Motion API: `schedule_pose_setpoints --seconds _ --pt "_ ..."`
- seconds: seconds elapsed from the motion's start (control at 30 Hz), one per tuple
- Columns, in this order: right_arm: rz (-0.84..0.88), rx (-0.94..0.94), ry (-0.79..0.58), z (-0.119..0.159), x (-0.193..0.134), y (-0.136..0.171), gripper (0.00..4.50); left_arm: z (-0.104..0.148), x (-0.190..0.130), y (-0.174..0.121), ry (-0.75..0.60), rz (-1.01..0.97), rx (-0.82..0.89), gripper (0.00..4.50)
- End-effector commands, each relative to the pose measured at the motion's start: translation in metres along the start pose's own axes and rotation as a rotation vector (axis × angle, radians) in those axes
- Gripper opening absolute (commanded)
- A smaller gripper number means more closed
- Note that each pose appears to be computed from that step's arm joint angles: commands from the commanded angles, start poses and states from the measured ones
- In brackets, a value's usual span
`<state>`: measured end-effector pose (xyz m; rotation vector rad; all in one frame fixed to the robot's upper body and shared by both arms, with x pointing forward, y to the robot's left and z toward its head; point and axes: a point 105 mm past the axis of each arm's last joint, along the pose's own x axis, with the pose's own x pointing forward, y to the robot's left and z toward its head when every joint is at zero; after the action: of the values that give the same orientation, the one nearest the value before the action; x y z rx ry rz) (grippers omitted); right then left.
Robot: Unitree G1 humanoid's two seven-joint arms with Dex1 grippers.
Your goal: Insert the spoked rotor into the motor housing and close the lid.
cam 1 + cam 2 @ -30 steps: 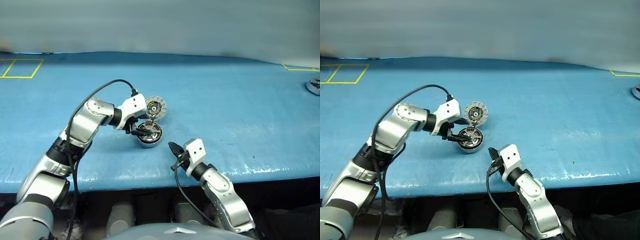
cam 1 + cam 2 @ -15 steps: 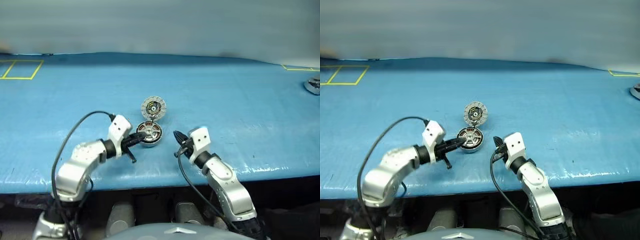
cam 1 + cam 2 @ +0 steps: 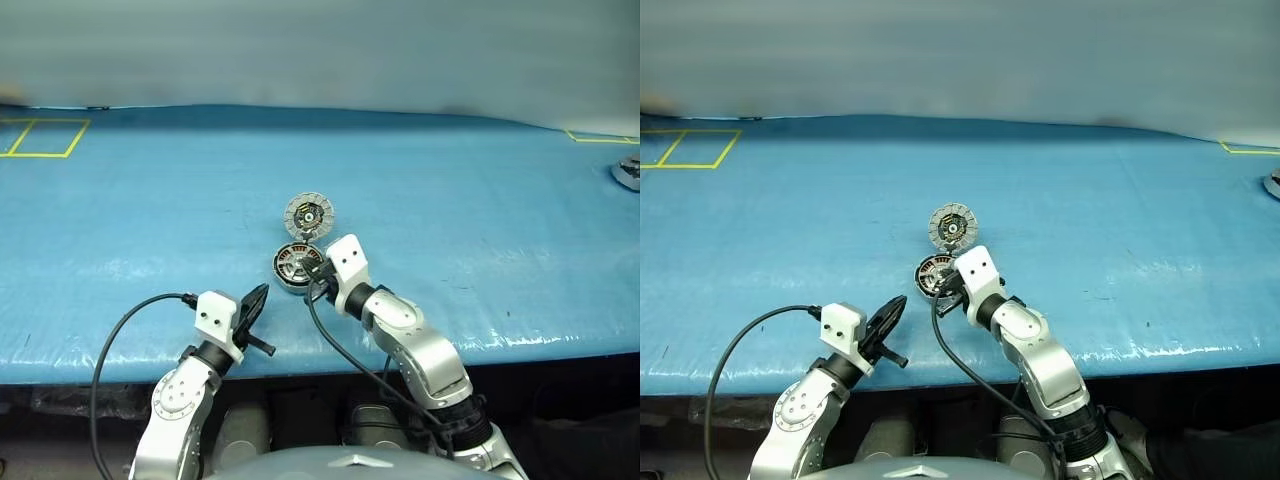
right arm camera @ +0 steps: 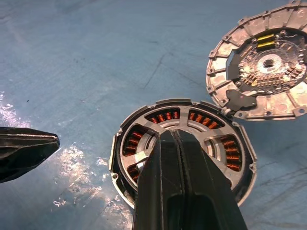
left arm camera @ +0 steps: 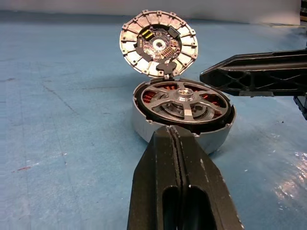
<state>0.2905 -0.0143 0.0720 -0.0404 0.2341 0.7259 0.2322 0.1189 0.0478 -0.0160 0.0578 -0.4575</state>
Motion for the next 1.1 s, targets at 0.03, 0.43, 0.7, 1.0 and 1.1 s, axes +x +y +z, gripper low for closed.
schedule_pose_setpoints --seconds 0.03,0.43,0.7,1.0,1.1 --pt "-0.007 -0.009 0.024 -0.004 0.004 -0.001 0.00 0.006 0.002 -0.005 -0.045 -0.015 -0.001 0.02" --pt "0.033 -0.025 -0.013 0.012 -0.001 -0.001 0.00 0.006 0.007 -0.008 -0.049 -0.023 -0.001 0.02" --pt "-0.086 -0.433 0.063 0.084 -0.002 -0.078 0.00 0.003 0.008 -0.011 -0.049 -0.019 0.019 0.02" --pt "-0.077 -0.528 0.121 0.100 0.042 -0.121 0.00 0.004 0.009 -0.016 -0.069 -0.010 0.026 0.02" --pt "0.002 -0.484 0.098 0.097 0.054 -0.123 0.00 0.003 0.008 -0.018 -0.071 -0.008 0.020 0.02"
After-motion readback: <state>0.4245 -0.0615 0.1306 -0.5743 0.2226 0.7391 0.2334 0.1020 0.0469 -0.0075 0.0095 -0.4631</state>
